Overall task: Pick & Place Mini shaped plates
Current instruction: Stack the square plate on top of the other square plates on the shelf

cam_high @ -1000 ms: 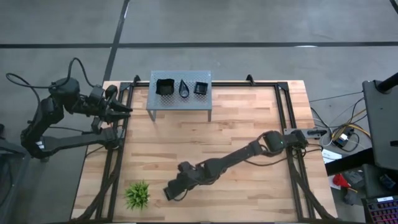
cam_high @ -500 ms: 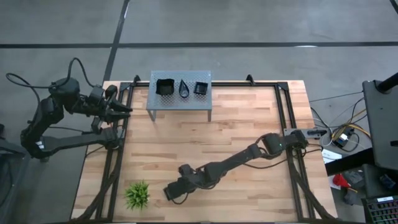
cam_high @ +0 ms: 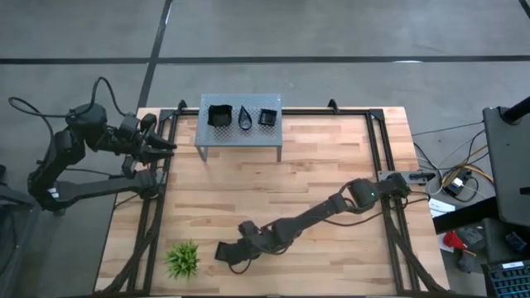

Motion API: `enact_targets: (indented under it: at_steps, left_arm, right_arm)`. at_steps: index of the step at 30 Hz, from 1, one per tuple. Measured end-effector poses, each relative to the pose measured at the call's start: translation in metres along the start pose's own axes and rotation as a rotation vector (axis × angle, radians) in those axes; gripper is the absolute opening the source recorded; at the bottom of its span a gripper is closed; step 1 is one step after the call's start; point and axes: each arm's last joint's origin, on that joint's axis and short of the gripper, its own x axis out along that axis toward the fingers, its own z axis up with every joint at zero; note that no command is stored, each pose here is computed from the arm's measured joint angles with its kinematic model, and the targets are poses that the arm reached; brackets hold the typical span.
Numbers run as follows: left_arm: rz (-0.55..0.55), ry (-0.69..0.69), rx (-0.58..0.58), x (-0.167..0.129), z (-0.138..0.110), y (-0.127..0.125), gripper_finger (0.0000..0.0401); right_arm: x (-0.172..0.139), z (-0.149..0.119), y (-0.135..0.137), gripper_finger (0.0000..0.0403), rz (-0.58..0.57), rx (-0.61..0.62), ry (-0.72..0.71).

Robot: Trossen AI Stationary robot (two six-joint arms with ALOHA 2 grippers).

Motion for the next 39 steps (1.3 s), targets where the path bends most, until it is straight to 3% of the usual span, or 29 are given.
enact_targets:
  at_steps: [23, 27, 33, 39]
  left_arm:
    - [0.005, 0.03, -0.013, 0.0, -0.003, 0.0, 0.0103]
    - [0.006, 0.03, -0.012, 0.0, -0.003, 0.0, 0.0103]
    - [0.005, 0.03, -0.012, 0.0, -0.003, 0.0, 0.0103]
    - [0.005, 0.03, -0.011, 0.0, -0.003, 0.0, 0.0103]
  right_arm:
    - [0.016, 0.009, -0.008, 0.0106, 0.018, 0.086, -0.02]
    - [0.016, 0.009, -0.008, 0.0086, 0.016, 0.088, -0.016]
    - [0.016, 0.013, -0.008, 0.0017, 0.015, 0.086, -0.003]
    - [0.017, 0.028, -0.006, 0.0009, 0.028, 0.08, 0.066]
